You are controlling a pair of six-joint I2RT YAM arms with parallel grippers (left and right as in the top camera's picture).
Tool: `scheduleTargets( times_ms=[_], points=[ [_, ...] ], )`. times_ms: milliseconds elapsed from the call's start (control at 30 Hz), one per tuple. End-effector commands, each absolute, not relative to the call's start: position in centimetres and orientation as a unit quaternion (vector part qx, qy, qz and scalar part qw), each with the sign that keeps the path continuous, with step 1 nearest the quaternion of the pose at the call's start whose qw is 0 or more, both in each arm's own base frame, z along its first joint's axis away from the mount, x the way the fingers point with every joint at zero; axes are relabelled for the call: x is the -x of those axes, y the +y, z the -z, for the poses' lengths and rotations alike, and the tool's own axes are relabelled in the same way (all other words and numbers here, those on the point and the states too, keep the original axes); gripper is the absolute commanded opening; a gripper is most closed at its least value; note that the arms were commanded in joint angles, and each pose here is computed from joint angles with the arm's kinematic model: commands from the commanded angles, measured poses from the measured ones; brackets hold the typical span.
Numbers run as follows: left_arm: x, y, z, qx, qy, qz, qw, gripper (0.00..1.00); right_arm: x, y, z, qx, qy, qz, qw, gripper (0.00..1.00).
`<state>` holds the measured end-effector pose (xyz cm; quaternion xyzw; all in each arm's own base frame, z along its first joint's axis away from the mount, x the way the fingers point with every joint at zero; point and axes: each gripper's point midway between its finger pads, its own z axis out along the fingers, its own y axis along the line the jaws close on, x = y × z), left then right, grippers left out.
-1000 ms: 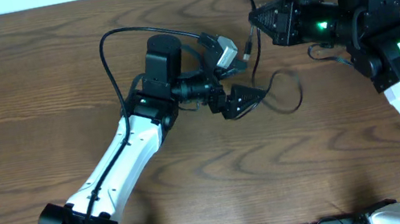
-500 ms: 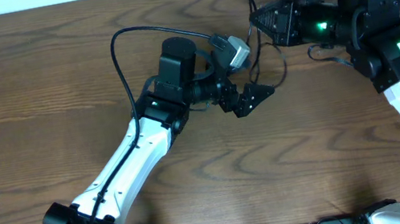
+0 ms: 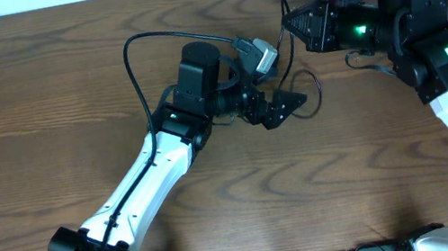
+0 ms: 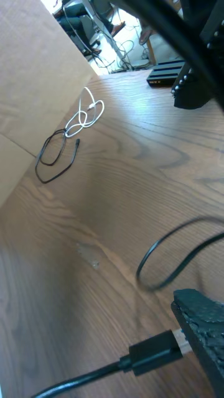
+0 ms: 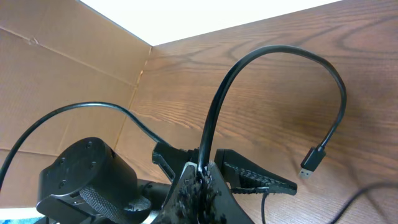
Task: Untangle cables
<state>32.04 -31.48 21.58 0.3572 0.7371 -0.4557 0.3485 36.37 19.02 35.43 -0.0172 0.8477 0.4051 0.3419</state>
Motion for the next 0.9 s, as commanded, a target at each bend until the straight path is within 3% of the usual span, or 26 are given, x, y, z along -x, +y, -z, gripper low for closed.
scheduleTargets(
  times_ms=[0, 33, 367, 633, 700, 867],
  points=[
    [-32.2, -31.3, -21.2, -0.352, 0.743, 0.453, 0.344, 0.28, -36.0, 18.7, -37.3, 0.02, 0.837, -0.409, 0.364, 0.01],
    [-32.2, -31.2, -21.1, -0.352, 0.745, 0.451, 0.344, 0.08, -35.9, 18.7, -37.5, 0.02, 0.836, -0.409, 0.365, 0.01],
    [-33.5, -29.8, -18.8, -0.317, 0.793, 0.397, 0.337, 0.07, -36.0, 17.4, -37.4, 0.01, 0.839, -0.4, 0.369, 0.01],
    [-33.4, -29.2, -19.9, -0.314, 0.782, 0.421, 0.335, 0.07, -35.9, 14.3, -34.5, 0.003, 0.874, -0.332, 0.356, 0.01],
    [-33.2, -29.2, -20.2, -0.317, 0.779, 0.425, 0.336, 0.07, -35.7, 13.2, -33.2, -0.012, 0.889, -0.298, 0.348, 0.16],
    [-32.2, -29.6, -21.2, -0.328, 0.764, 0.447, 0.33, 0.07, -35.0, 9.8, -30.3, -0.064, 0.923, -0.201, 0.322, 0.25]
  ],
)
